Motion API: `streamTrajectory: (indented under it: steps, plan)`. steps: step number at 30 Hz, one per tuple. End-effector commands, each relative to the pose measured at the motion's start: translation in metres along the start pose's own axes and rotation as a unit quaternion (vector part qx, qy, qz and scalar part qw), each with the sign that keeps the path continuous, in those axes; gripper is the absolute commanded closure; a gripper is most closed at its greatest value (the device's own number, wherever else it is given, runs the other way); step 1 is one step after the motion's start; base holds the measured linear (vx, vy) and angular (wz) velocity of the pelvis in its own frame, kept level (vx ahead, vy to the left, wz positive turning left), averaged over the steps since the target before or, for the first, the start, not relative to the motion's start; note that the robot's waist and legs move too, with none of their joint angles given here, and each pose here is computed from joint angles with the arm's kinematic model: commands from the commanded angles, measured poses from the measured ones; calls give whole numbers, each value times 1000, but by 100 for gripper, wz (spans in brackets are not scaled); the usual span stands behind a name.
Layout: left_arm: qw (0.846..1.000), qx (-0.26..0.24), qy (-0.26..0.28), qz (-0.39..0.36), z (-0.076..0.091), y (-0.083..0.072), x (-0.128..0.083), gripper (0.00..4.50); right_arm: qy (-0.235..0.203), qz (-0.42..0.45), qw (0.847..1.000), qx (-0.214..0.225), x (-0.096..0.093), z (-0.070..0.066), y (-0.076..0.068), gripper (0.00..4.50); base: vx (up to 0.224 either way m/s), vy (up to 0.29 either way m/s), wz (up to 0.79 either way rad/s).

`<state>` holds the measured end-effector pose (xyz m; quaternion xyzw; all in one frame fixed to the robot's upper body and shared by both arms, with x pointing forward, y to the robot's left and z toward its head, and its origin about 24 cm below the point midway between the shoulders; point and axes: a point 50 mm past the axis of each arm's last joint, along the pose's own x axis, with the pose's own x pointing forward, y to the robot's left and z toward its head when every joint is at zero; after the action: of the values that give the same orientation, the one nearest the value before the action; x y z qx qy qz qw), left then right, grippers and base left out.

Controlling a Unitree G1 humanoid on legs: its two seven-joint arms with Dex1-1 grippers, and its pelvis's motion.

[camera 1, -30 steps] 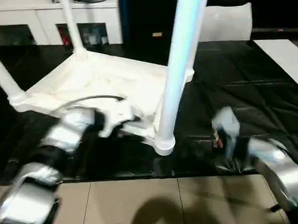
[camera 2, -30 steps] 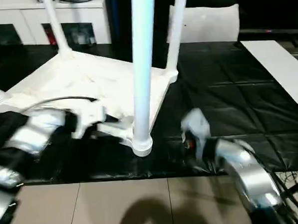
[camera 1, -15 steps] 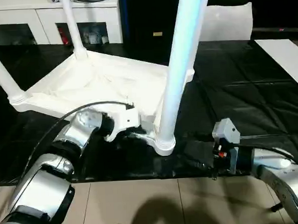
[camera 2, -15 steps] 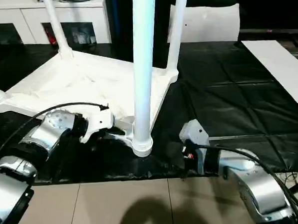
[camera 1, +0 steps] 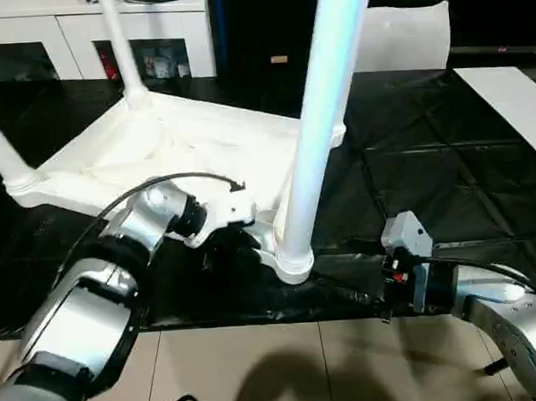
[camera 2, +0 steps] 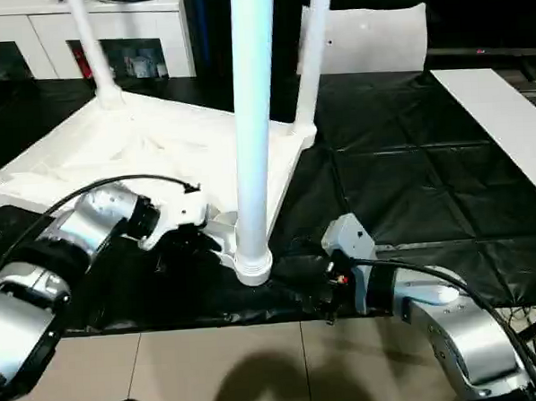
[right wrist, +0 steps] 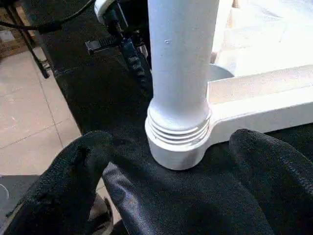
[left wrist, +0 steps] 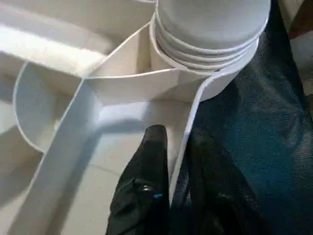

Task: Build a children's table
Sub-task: Rotate table base

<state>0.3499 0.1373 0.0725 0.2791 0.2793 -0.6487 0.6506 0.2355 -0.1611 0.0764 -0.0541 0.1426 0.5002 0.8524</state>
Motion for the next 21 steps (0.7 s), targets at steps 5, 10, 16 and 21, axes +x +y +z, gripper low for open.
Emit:
streamTrajectory:
  steps: [5,10,16,21]
  plan:
    - [984,-149,-33,91,-17,5,1,417,-2,-15,1000,-8,-2,3,-5,0,0,0,0]
    - [975,-178,-59,117,-13,5,6,421,-7,-24,1000,-10,0,3,-7,0,0,0,0]
    - [991,-62,-64,95,-6,-14,18,441,-12,-39,999,-19,3,4,-13,0,0,0,0]
    - [997,30,-42,61,-9,-28,21,446,-14,-50,998,-29,4,6,-18,0,0,0,0]
